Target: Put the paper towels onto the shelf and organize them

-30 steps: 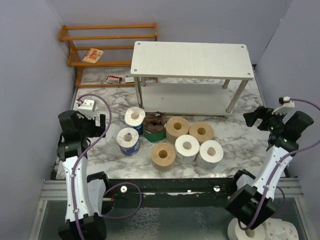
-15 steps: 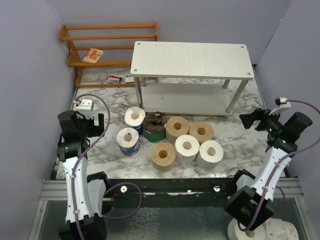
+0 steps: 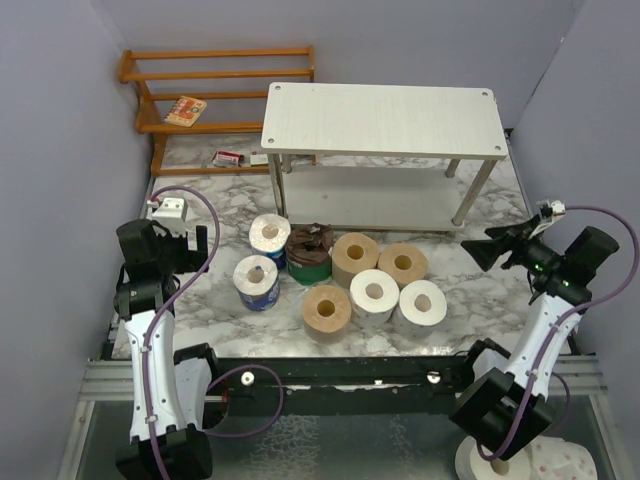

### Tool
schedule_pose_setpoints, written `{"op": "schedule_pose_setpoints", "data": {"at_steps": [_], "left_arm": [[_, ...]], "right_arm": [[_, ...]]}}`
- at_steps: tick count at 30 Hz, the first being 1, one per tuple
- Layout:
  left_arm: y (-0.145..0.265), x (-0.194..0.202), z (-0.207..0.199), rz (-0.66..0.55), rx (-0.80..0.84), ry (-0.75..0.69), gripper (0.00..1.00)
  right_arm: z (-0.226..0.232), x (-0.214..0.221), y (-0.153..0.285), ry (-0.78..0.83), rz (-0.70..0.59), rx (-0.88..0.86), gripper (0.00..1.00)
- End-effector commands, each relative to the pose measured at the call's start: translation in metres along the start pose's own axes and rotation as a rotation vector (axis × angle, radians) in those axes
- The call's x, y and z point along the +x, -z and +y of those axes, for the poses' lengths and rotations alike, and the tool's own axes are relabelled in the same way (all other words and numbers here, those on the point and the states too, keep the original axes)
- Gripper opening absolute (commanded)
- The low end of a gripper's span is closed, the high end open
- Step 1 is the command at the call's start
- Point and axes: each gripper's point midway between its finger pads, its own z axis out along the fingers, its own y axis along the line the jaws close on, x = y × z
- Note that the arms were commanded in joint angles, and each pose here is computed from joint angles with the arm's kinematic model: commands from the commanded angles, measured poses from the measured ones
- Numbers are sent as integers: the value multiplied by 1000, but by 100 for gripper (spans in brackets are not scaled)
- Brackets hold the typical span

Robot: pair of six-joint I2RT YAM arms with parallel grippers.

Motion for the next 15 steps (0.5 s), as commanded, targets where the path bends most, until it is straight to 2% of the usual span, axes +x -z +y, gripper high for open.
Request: {"op": "schedule_pose_setpoints", "data": {"at_steps": [1,5,7,10,12,15], "left_arm": [[6,-12,5,-45,-33,1,99],[11,-15,5,-73,-36,-8,99],[12,-15,5,-79,-42,-8,99],[14,-16,6,-89,-49,-9,99],[16,-17,5,-98,-50,-12,99],[17,-18,6,-108,-53,-15,99]], "right_arm": [[26,-67,3,197,-72,-146,99],[38,-113,5,292,-45,-206,99],[41,-123,2,296,-16,-221,99],[35,-129,-20,251,73,-162,99],[30,-130,-39,282,138,-95,99],[55,-146,-55,355,138,-124,99]]}}
